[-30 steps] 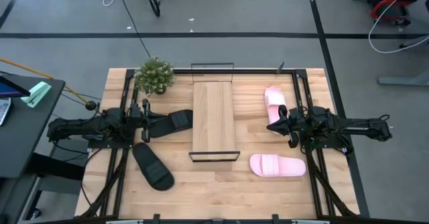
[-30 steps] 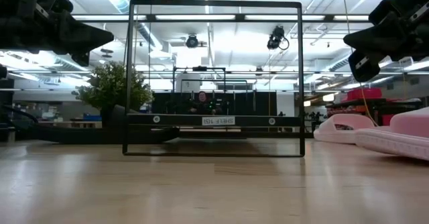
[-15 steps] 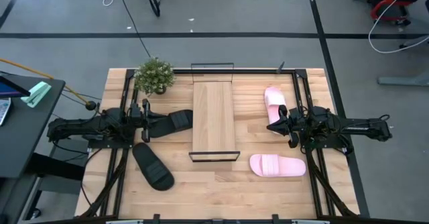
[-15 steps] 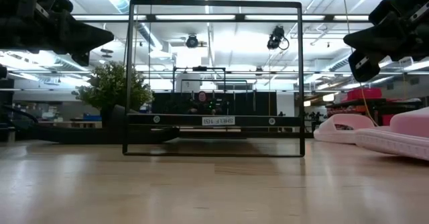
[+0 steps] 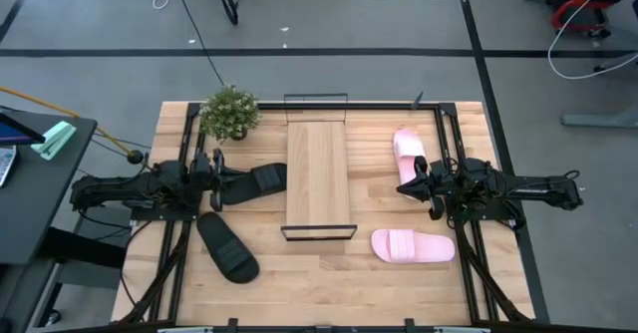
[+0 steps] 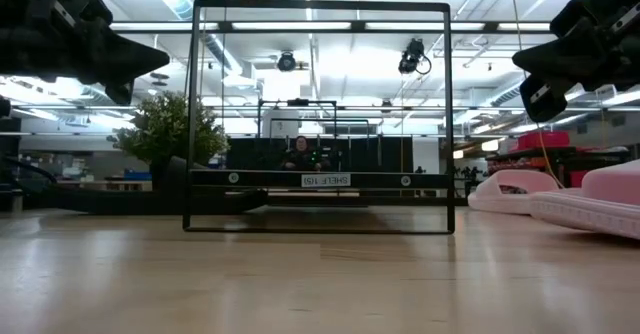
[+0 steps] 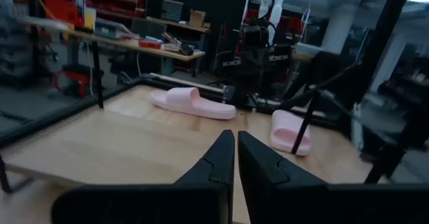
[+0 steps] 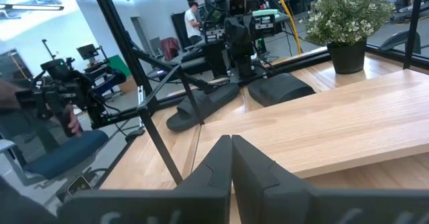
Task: Pick and place slides into the shelf
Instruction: Put the top pink slide on the shelf
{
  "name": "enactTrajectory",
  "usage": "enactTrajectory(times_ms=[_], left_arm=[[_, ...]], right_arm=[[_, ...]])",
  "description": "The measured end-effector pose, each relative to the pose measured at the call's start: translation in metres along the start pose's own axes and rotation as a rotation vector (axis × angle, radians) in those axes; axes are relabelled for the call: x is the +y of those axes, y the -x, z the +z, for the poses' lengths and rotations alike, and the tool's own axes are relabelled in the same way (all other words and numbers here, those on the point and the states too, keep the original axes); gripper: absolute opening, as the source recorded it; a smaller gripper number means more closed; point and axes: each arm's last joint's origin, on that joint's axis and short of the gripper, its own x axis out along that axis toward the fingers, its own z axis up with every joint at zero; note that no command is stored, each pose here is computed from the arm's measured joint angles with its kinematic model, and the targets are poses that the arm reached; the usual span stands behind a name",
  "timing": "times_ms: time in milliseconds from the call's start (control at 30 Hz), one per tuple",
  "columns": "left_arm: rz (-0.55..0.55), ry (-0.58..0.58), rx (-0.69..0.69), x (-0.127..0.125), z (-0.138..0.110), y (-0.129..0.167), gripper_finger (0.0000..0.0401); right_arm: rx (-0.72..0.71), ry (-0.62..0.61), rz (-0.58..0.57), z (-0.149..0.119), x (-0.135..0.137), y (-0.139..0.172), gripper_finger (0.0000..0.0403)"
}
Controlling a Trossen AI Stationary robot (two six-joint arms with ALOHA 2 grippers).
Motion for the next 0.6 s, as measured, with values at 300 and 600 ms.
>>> enactTrajectory(times_ms=[300, 600], left_arm=[[0.000, 0.094, 0.001, 0.0000, -0.0001, 0.0000, 0.0022], [0.001, 0.094, 0.000, 0.0000, 0.0000, 0.0000, 0.0019]], right_arm=[[-0.005, 0.104, -0.017, 0.0002, -0.0004, 0.0000, 0.0014], [-0.031, 0.021, -0.110, 0.0004, -0.0033, 0.0002, 0.0014]])
